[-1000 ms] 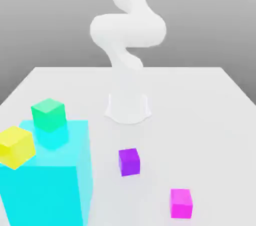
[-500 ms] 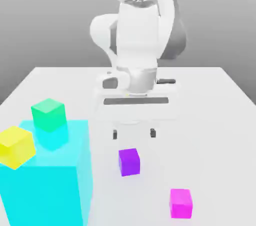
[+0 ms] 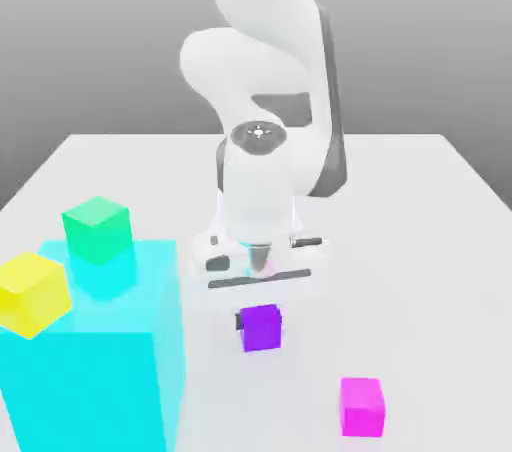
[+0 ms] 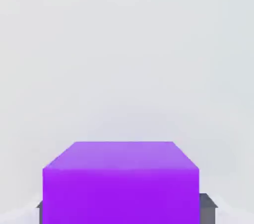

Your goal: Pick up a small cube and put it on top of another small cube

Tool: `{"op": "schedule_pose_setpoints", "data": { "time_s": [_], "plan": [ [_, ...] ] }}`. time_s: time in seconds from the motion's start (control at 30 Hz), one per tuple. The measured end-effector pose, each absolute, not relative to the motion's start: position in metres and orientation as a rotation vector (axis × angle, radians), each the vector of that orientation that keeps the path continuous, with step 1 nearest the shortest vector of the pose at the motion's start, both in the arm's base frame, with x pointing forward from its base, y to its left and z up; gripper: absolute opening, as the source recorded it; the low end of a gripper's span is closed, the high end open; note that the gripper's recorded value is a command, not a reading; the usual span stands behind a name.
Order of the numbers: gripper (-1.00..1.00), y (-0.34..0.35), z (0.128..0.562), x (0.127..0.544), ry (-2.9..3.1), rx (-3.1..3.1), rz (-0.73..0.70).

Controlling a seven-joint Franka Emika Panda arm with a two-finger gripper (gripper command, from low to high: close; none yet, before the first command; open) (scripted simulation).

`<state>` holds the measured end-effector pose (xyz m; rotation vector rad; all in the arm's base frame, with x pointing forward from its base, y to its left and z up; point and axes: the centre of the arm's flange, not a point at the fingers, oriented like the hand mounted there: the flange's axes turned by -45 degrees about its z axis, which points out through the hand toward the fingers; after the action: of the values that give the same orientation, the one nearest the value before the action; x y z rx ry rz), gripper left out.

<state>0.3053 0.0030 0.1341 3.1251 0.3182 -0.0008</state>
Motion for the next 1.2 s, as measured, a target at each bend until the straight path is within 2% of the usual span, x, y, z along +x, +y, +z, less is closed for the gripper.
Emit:
{"op": "schedule_pose_setpoints", "data": {
  "time_s": [0.1, 0.37, 0.53, 0.87, 1.2],
  "plan": [
    [-1.00, 0.003, 0.138, 0.306, 0.319, 3.125, -0.001],
    [-1.00, 0.003, 0.194, 0.306, 0.327, 3.123, 0.005],
    [-1.00, 0.013, 0.268, 0.361, 0.560, 2.995, 0.268],
    [-1.00, -0.055, 0.345, 0.448, -0.327, 3.049, 0.227],
    [-1.00, -0.150, 0.427, 0.495, -1.287, 2.833, 0.132]
  ]
}}
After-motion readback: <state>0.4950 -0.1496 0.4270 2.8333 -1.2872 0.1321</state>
